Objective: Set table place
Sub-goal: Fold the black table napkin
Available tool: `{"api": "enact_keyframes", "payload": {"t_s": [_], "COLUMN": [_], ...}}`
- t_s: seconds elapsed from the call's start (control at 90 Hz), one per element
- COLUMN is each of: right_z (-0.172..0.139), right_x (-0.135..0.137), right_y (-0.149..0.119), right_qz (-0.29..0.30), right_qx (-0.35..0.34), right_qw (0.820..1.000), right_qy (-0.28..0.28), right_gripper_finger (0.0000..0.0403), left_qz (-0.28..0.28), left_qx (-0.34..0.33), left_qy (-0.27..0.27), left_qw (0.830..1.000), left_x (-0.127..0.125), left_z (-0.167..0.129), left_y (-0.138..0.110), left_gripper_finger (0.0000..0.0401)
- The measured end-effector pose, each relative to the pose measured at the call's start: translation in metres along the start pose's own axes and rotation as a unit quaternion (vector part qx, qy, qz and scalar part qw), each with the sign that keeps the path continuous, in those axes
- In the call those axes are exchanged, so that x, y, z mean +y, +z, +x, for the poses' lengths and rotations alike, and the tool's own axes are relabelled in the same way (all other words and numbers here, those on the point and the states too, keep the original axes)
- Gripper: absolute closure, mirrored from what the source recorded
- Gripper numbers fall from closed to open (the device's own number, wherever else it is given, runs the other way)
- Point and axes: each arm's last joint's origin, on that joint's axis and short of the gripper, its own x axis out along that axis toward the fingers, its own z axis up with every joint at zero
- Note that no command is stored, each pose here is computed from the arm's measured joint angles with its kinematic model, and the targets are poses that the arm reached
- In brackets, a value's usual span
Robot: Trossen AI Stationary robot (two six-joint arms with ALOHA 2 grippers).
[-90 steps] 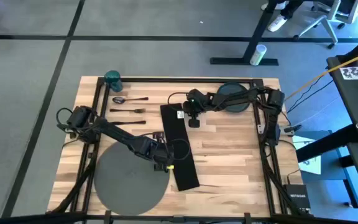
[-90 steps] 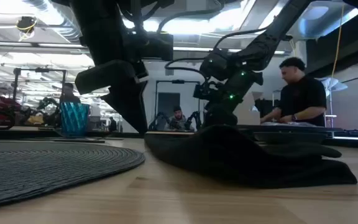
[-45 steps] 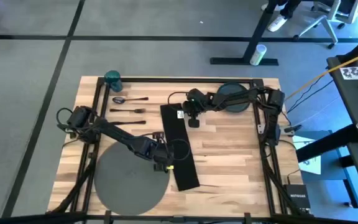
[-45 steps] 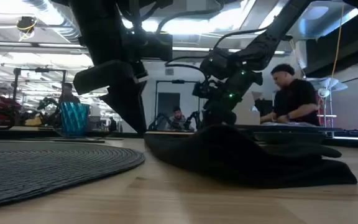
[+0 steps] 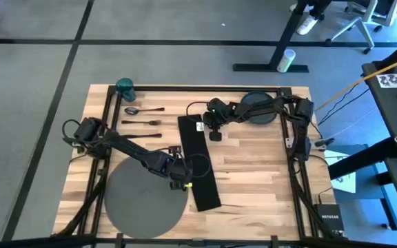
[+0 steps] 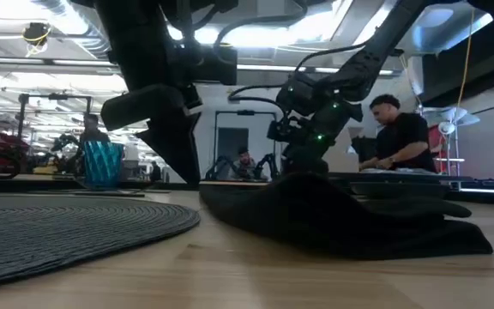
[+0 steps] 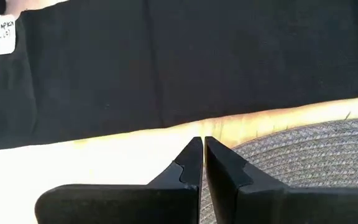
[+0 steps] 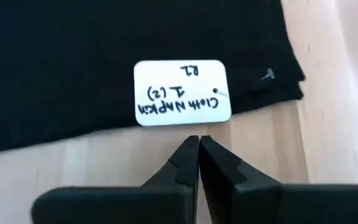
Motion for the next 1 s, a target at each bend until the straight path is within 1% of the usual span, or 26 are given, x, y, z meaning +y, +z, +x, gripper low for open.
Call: {"api": "enact_keyframes", "payload": {"t_s": [0.211,0.422,0.533,0.811,0.911,1.0], "right_z": [0.0,-0.002,-0.003,-0.006,-0.007,-0.008], "right_x": [-0.002,-0.005,-0.005,-0.002,-0.001,-0.003], "right_y": [0.007,0.022,0.025,0.016,0.014,0.014], "right_qz": [-0.001,-0.007,-0.008,-0.012,-0.023,-0.032], "right_qx": [-0.005,-0.038,-0.045,0.009,0.019,0.019], "right_qw": [1.0,0.999,0.998,0.999,0.998,0.999], "right_qy": [0.003,0.023,0.036,0.043,0.047,0.037], "right_gripper_finger": [0.0403,0.0403,0.0403,0.0403,0.0403,0.0403], "left_qz": [0.0,-0.001,-0.002,-0.001,0.0,-0.001], "left_qx": [0.001,0.002,0.002,0.003,0.002,0.002], "left_qy": [-0.003,-0.004,-0.004,-0.004,-0.004,-0.004], "left_qw": [1.0,1.0,1.0,1.0,1.0,1.0], "left_x": [0.0,0.0,0.0,0.0,-0.001,-0.001], "left_z": [0.0,0.0,0.0,0.0,0.0,0.0], "left_y": [0.0,0.0,0.0,0.0,0.0,0.0], "left_gripper_finger": [0.0401,0.0401,0.0401,0.0401,0.0401,0.0401]}}
